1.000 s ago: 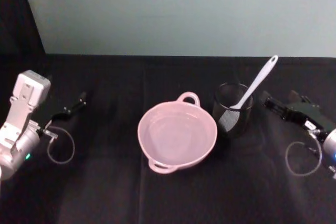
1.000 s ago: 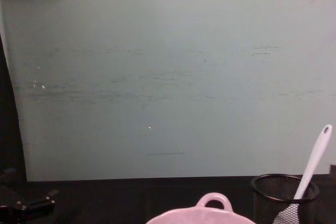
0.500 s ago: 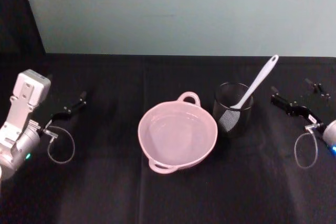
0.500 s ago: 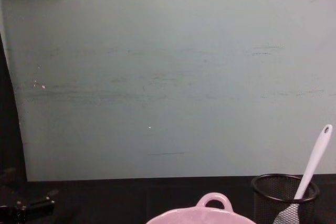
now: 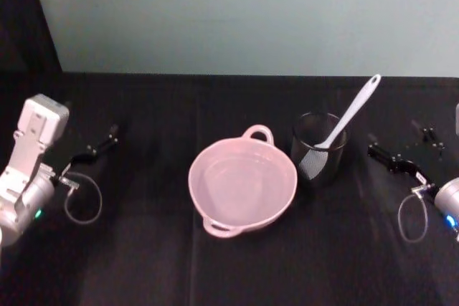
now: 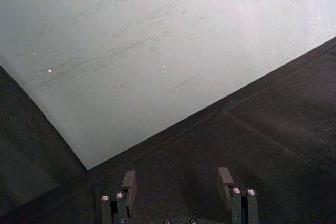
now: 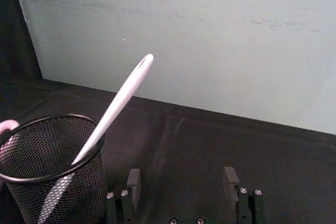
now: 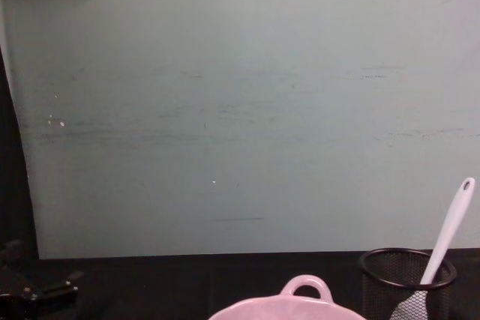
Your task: Use the one hand to pick up the spoon and stir the clear water in the bowl.
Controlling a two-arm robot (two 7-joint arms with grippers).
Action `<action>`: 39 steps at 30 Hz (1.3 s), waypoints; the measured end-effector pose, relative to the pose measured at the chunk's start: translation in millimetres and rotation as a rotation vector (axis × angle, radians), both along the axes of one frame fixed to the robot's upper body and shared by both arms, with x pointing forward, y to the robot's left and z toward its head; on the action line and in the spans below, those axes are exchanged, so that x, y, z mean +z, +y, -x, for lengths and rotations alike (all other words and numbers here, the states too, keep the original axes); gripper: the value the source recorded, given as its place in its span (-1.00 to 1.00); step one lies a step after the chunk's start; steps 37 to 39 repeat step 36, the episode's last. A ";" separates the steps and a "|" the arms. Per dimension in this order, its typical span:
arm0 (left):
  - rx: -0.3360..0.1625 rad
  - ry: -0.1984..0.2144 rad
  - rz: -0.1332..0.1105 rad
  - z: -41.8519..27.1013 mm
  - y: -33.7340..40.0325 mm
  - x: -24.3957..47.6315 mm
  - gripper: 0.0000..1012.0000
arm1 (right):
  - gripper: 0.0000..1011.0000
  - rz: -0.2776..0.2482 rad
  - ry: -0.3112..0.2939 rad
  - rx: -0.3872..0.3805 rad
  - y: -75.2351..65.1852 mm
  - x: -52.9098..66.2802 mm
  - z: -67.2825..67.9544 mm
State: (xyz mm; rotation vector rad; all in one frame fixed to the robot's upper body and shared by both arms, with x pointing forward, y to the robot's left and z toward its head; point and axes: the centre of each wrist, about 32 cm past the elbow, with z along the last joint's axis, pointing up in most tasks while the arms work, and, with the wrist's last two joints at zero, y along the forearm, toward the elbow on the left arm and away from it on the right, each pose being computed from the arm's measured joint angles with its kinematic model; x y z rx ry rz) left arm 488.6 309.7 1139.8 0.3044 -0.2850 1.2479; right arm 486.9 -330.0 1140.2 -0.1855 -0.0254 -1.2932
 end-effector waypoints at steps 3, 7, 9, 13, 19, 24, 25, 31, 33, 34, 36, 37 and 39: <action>0.000 0.000 0.000 0.0 0.0 0.0 1.00 | 0.98 -0.007 0.010 0.003 -0.2 -0.3 0.0; 0.000 0.000 0.000 0.0 0.0 0.0 1.00 | 0.98 -0.007 0.010 0.004 -0.1 -0.3 0.1; 0.000 0.000 0.000 0.0 0.0 0.0 1.00 | 0.98 -0.007 0.009 0.003 -0.1 -0.5 0.1; 0.000 0.000 0.000 0.0 0.0 0.0 1.00 | 0.98 -0.006 0.008 0.004 -0.1 -0.6 0.1; 0.000 0.000 0.000 0.0 0.0 0.0 1.00 | 0.98 -0.005 0.006 0.003 -0.2 -0.7 0.1; 0.000 0.000 0.000 0.0 0.0 0.0 1.00 | 0.98 -0.005 0.005 0.003 -0.3 -0.8 0.1; 0.000 0.000 0.000 0.0 0.0 0.0 1.00 | 0.98 -0.004 0.005 0.003 -0.3 -0.9 0.1; 0.000 0.000 0.000 0.0 0.0 0.0 1.00 | 0.98 -0.003 0.005 0.003 -0.5 -1.0 0.2; 0.000 0.000 0.000 0.0 0.0 0.0 1.00 | 0.98 -0.003 0.004 0.003 -0.5 -1.0 0.2; 0.000 0.000 0.000 0.0 0.0 0.0 1.00 | 0.98 -0.003 0.004 0.003 -0.5 -1.0 0.2; 0.000 0.000 0.000 0.0 0.0 0.0 1.00 | 0.98 -0.003 0.004 0.003 -0.5 -1.0 0.2; 0.000 0.000 0.000 0.0 0.0 0.0 1.00 | 0.98 -0.003 0.004 0.003 -0.5 -1.0 0.2; 0.000 0.000 0.000 0.0 0.0 0.0 1.00 | 0.98 -0.003 0.004 0.003 -0.5 -1.0 0.2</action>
